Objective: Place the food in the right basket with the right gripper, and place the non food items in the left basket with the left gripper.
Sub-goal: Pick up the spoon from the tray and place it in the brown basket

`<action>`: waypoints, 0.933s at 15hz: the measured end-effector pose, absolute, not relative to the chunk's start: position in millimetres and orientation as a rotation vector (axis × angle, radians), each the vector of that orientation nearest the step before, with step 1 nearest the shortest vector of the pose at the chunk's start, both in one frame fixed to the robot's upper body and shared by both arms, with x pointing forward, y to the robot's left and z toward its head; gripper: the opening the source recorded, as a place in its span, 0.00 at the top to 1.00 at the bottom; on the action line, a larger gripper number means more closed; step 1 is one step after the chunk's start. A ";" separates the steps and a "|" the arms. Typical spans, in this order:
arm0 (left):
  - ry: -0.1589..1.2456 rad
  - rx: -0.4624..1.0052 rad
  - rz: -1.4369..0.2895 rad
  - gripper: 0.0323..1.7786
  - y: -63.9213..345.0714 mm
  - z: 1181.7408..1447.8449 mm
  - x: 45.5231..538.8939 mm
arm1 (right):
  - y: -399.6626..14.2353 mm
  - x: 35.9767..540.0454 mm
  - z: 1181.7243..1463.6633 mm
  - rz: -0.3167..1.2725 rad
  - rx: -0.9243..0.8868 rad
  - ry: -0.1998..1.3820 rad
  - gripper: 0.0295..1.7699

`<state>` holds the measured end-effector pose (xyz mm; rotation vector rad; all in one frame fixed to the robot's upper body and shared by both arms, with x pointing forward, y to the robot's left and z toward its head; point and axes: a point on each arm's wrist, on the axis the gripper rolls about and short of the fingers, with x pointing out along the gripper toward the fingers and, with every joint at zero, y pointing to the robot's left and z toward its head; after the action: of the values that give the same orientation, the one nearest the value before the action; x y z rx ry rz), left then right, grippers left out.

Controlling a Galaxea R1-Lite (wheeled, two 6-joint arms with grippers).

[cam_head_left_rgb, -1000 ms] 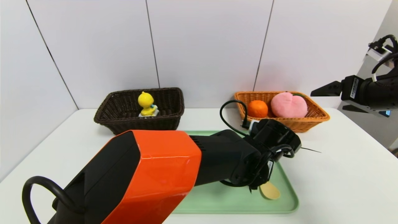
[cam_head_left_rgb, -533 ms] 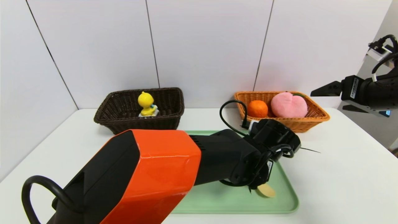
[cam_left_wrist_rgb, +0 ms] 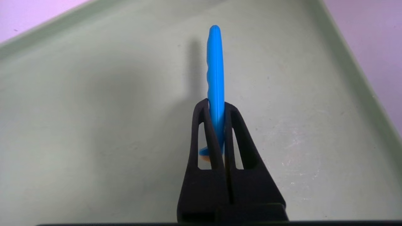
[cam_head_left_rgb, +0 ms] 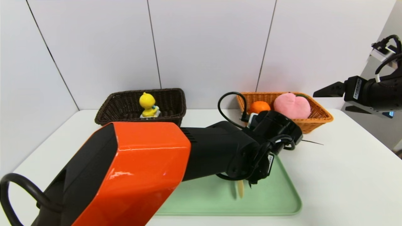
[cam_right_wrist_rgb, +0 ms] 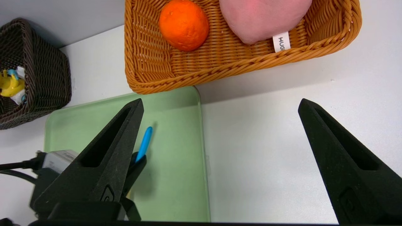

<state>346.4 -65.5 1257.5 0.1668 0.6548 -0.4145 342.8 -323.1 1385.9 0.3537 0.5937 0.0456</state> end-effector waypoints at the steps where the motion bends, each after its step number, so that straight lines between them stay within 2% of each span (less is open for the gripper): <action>1: 0.648 0.164 -0.413 0.99 -61.0 1266.1 346.3 | -323.0 342.8 1385.9 0.047 0.353 0.594 0.04; 6: 0.573 0.152 -0.398 0.99 -17.8 1332.3 347.6 | -321.9 341.9 1387.0 0.052 0.352 0.589 0.04; 11: 0.469 0.188 -0.273 0.99 78.6 1404.2 375.0 | -321.1 341.6 1387.3 0.055 0.350 0.588 0.04; 14: 0.412 0.264 -0.287 0.99 130.6 1432.9 383.6 | -321.1 341.5 1387.4 0.055 0.350 0.587 0.04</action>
<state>383.6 130.6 1432.9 0.2644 0.4123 -0.2874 341.5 -321.1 1387.4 0.3504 0.5873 0.0551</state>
